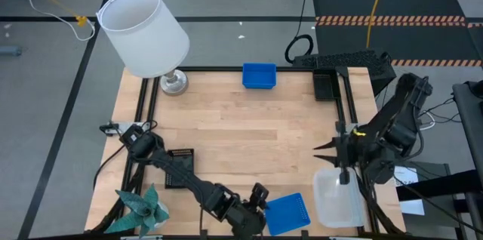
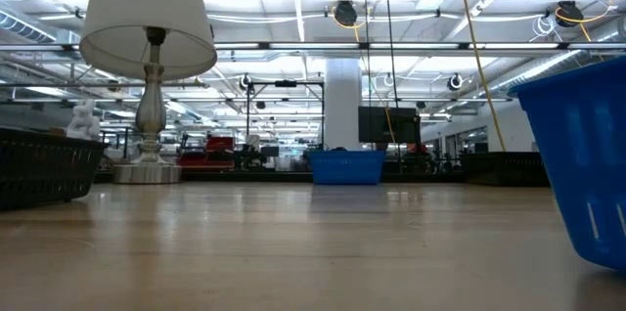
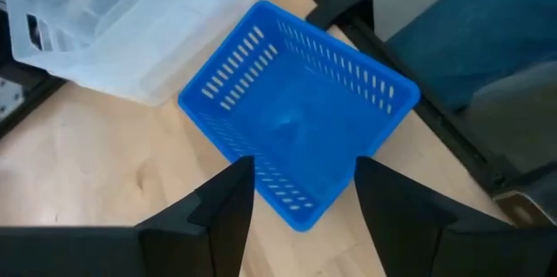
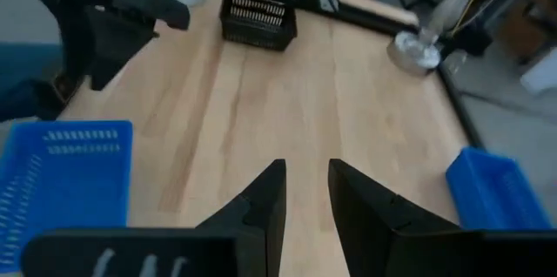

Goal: Stack baskets by color
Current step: Stack the bottom blue bin on top of the top blue bin

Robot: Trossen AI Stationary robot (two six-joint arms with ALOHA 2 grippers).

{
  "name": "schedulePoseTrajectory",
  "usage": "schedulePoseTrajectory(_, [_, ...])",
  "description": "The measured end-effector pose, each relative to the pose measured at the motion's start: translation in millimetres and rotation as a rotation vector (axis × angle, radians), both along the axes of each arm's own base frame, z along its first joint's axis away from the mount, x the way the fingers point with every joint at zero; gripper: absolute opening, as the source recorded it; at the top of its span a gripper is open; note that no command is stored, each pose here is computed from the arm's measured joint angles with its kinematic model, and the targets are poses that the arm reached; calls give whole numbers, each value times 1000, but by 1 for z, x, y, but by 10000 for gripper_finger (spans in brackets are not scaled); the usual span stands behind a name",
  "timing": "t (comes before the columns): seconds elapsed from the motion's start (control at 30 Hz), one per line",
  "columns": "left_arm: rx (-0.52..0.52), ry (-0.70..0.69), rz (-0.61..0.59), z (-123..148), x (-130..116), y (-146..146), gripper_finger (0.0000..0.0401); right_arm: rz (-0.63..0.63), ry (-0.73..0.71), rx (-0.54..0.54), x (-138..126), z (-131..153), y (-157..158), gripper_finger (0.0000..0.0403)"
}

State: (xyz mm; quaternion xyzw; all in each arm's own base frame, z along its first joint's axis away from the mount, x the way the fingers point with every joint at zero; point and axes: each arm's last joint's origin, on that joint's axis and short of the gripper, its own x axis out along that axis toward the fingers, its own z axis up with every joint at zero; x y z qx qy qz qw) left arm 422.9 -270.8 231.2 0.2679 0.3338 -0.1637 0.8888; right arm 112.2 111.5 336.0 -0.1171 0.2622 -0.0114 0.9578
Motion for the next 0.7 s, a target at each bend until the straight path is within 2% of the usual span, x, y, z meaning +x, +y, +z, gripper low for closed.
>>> schedulePoseTrajectory(0.1, [7, -2, 0, -5, 4, 2, 202, -7, -18, -30, 4, -1, -2, 84])
schedulePoseTrajectory(0.5, [41, 30, -74, -37, 13, -4, 200, -41, -50, -35, 14, 1, -5, 84])
schedulePoseTrajectory(0.7, [71, 32, -108, -46, 15, -6, 188, 4, -71, -139, 23, -10, -3, 84])
